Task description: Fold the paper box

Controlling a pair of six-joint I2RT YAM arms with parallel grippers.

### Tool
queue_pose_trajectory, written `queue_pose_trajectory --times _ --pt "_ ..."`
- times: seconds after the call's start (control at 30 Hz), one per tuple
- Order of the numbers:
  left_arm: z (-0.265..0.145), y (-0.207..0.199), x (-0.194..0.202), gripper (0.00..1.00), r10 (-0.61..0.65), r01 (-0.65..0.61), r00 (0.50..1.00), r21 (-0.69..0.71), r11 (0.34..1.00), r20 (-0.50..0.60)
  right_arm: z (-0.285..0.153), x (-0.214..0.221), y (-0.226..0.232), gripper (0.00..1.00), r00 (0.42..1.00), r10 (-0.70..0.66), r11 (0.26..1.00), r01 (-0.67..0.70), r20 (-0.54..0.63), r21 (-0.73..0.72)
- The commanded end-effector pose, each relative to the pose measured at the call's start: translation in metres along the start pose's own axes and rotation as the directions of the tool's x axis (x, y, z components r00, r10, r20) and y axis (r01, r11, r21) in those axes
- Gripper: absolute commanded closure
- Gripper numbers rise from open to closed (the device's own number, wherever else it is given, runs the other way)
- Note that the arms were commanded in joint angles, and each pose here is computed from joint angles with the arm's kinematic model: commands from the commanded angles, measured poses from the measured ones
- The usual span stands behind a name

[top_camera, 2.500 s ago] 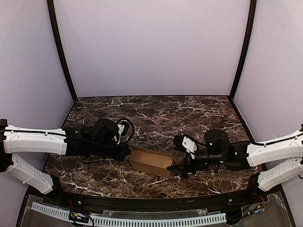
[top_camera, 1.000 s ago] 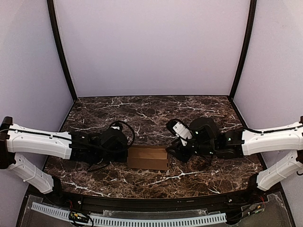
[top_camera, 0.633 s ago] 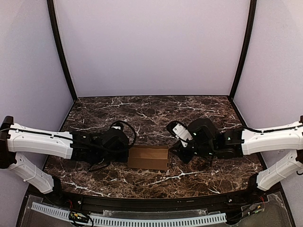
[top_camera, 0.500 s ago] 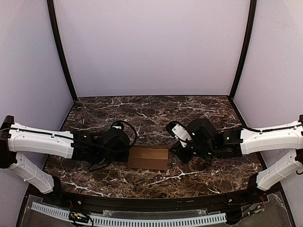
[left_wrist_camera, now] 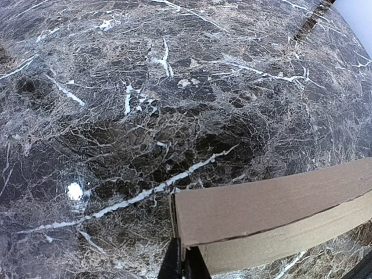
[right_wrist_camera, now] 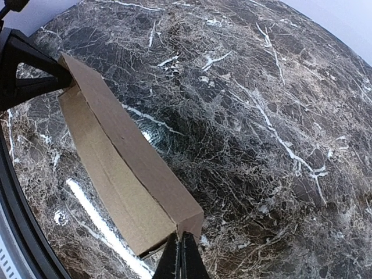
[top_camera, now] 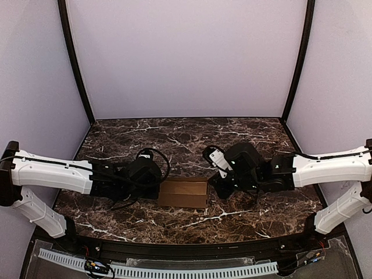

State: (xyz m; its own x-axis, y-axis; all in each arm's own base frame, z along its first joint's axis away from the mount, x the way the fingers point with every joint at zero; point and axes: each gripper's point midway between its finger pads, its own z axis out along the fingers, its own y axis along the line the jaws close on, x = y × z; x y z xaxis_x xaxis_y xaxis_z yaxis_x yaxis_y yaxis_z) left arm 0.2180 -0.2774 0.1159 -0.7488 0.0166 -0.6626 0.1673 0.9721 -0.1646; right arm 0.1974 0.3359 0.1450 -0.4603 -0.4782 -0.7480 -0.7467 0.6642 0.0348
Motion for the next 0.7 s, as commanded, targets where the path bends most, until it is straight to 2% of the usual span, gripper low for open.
queue_pose_trajectory --times 0.0,0.37,0.67 --pt "-0.004 -0.008 -0.002 0.99 0.020 -0.020 1.000 0.011 1.000 -0.001 -0.004 -0.022 0.008 1.00 0.994 0.094 0.996 -0.093 0.047 -0.015" --pt "-0.003 -0.015 0.001 0.99 0.019 -0.019 1.000 0.018 1.000 -0.004 0.001 -0.031 0.014 1.00 0.961 0.267 0.964 -0.266 0.069 -0.016" --pt "-0.003 -0.022 0.002 0.99 0.034 -0.034 0.999 0.023 0.999 -0.005 -0.002 -0.043 0.017 1.00 0.914 0.384 0.923 -0.384 0.132 -0.026"
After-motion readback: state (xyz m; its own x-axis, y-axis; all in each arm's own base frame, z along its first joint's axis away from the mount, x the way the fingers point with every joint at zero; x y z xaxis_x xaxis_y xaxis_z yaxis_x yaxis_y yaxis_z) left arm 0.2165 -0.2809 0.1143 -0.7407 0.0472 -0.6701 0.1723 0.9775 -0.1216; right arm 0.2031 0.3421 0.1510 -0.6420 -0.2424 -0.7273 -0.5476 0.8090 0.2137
